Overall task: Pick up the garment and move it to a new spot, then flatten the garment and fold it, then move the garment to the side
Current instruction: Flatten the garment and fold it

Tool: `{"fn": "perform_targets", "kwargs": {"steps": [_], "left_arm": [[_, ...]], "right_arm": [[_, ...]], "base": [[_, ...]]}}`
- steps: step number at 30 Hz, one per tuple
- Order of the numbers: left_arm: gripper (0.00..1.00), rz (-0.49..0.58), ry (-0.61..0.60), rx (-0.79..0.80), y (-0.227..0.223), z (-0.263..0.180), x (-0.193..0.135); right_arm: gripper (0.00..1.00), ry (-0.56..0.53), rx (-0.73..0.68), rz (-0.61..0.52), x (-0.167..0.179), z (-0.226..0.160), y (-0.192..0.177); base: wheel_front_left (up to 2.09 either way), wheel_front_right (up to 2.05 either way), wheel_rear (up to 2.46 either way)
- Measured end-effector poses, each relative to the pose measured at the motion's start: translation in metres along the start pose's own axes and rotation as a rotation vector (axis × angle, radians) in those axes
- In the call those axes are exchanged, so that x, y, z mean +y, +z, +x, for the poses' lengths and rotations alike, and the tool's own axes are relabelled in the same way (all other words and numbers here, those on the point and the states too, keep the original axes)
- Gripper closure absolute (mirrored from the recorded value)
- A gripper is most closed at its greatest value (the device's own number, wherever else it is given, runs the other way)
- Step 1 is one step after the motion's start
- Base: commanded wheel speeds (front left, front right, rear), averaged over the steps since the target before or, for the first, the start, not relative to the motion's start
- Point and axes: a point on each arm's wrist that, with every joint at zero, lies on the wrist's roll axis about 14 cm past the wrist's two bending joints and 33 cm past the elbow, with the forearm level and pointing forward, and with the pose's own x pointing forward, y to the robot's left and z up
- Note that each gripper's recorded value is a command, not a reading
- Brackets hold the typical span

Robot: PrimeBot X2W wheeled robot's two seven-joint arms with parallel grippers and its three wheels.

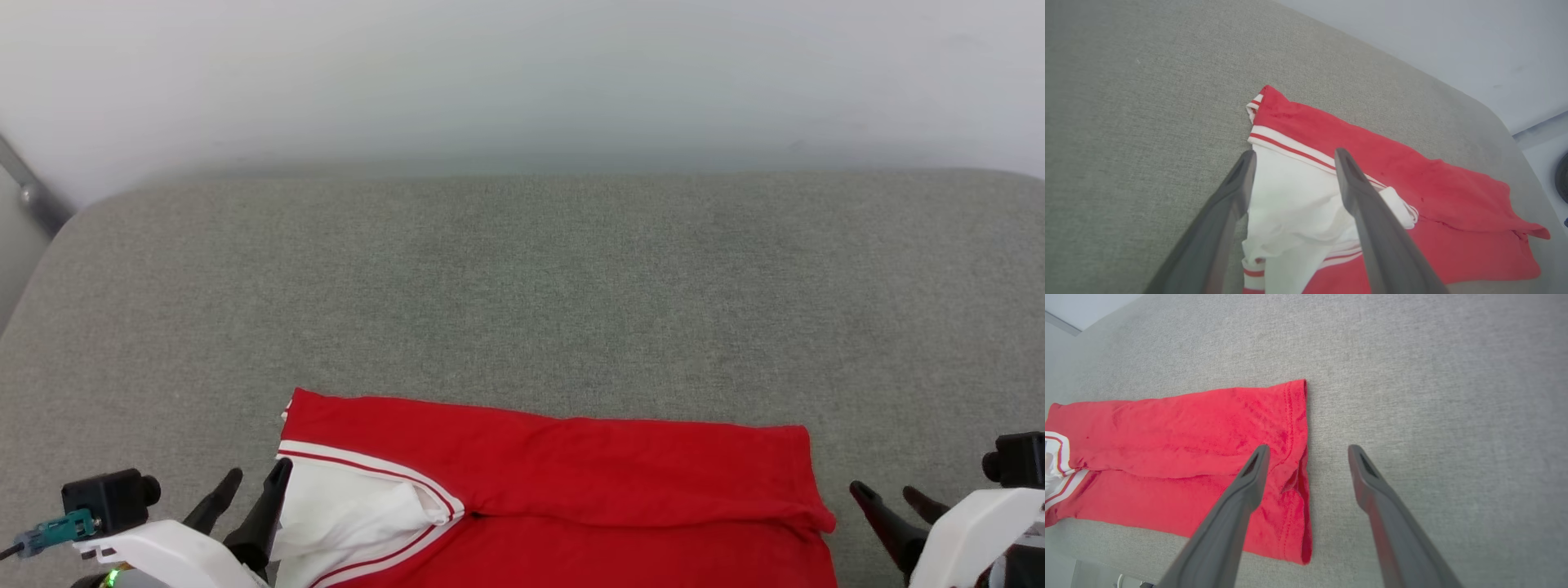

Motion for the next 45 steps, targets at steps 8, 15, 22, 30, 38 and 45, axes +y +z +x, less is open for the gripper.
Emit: {"fn": "perform_targets", "kwargs": {"steps": [8,15,22,30,38,45], "left_arm": [[0.0,0.15,-0.099,-0.311,0.06,-0.011,-0.053],[0.0,0.19,-0.096,-0.563,0.093,-0.034,-0.068],[0.0,0.274,0.004,-0.647,0.107,-0.043,-0.048],[0.0,0.279,0.045,-0.602,0.099,-0.027,-0.033],[0.0,0.29,0.041,-0.576,0.094,-0.016,-0.031],[0.0,0.293,0.024,-0.57,0.094,-0.014,-0.037]], "right_arm": [[0.0,-0.063,-0.043,-0.011,-0.02,-0.03,0.03],[0.0,-0.082,0.06,-0.023,-0.023,-0.025,0.03],[0.0,-0.045,0.189,0.003,-0.008,0.002,0.003],[0.0,-0.016,0.375,0.049,0.006,0.035,-0.043],[1.0,0.007,0.443,0.09,0.011,0.047,-0.063],[1.0,0.029,0.411,0.096,0.019,0.046,-0.056]], "base": [[0.0,0.0,0.0],[0.0,0.0,0.0],[0.0,0.0,0.0],[0.0,0.0,0.0],[0.0,0.0,0.0],[0.0,0.0,0.0]]}}
